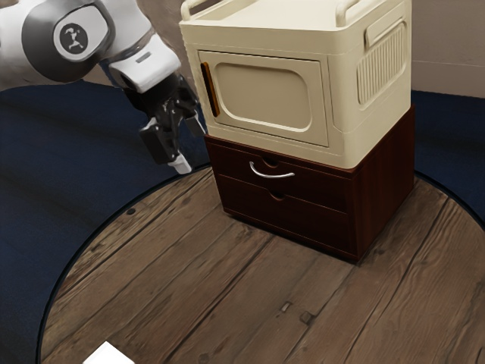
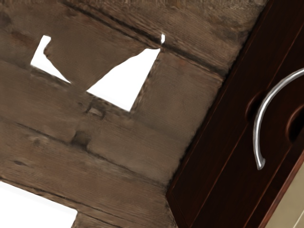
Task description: Pull the drawer handle with one arm to open the drawer
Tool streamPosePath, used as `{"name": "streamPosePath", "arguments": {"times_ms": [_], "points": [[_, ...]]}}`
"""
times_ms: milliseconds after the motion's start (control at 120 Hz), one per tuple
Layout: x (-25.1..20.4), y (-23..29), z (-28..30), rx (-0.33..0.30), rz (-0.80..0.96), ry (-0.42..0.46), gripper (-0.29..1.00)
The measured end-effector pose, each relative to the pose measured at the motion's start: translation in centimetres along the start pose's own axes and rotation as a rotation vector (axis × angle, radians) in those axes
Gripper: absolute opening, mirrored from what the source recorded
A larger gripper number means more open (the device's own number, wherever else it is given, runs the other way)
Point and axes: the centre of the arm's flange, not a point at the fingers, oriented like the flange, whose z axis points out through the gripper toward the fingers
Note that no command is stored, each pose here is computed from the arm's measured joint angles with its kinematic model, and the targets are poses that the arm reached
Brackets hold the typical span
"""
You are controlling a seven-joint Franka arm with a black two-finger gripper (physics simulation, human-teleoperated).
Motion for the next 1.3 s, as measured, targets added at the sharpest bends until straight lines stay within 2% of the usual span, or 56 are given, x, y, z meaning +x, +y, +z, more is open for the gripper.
{"name": "streamPosePath", "arguments": {"times_ms": [125,292,500,600,675,1058,1300], "points": [[-2.1,-0.2,1.7,0.065,0.102,0.006,0.7],[2.8,2.7,3.7,0.136,0.348,0.027,0.7],[2.9,1.7,6.7,0.198,0.462,0.039,0.66],[2.8,0.9,7.3,0.225,0.488,0.055,0.56],[2.3,-0.1,9.4,0.221,0.492,0.056,0.52],[-1.1,-4.3,13.5,0.311,0.422,0.061,0.45],[0.8,-3.1,14.8,0.341,0.459,0.074,0.37]]}}
